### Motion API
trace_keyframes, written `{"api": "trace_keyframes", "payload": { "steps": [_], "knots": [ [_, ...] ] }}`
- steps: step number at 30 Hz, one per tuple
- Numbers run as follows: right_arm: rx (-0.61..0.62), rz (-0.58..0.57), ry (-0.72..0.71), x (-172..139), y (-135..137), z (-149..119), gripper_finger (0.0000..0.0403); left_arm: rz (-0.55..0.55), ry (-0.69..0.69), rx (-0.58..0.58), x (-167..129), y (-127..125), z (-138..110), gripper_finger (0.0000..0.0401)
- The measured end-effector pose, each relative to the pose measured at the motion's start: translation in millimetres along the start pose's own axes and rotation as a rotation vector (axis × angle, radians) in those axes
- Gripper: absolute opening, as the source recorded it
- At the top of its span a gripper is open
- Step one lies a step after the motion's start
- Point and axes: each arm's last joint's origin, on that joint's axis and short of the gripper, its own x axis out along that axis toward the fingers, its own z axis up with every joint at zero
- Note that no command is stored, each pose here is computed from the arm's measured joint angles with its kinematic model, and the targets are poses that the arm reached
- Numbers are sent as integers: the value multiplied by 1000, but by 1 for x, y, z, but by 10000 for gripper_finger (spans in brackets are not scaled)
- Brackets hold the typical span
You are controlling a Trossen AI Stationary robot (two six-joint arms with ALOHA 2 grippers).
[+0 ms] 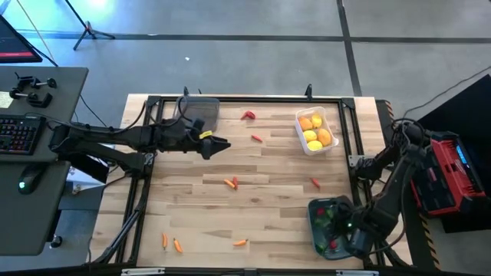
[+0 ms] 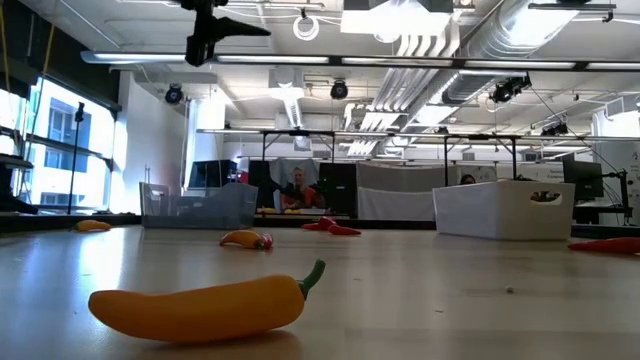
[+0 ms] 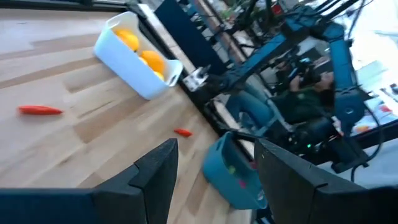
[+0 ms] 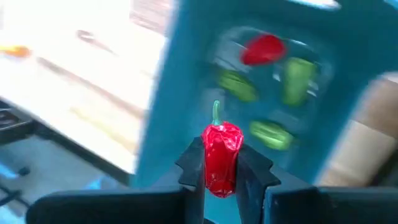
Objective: Sort produce into baskets
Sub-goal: Put the red chili pepper into the blue bin
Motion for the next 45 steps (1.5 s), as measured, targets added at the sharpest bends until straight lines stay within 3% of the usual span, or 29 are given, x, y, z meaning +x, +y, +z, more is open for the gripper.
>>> {"api": "trace_keyframes", "payload": {
  "steps": [6,15,19,28,33,41,45],
  "knots": [
    [-93,81,31,-2,8,-4,48,-29,11,14,-1,-5,-4,200],
    [25,-45,130,0,9,3,62,-57,51,67,-2,-10,-11,200],
    [26,-42,143,2,13,8,101,-55,49,70,-2,-9,-10,200],
    [35,-48,154,3,20,22,237,-79,75,114,-2,-10,-11,200],
    [143,-2,124,-6,24,43,252,-109,89,165,-4,-10,-8,200],
    [362,73,-84,-5,35,95,252,-149,53,238,-14,-2,12,200],
    [273,254,-145,-2,61,139,252,-97,34,220,-10,9,26,200]
  ]
}}
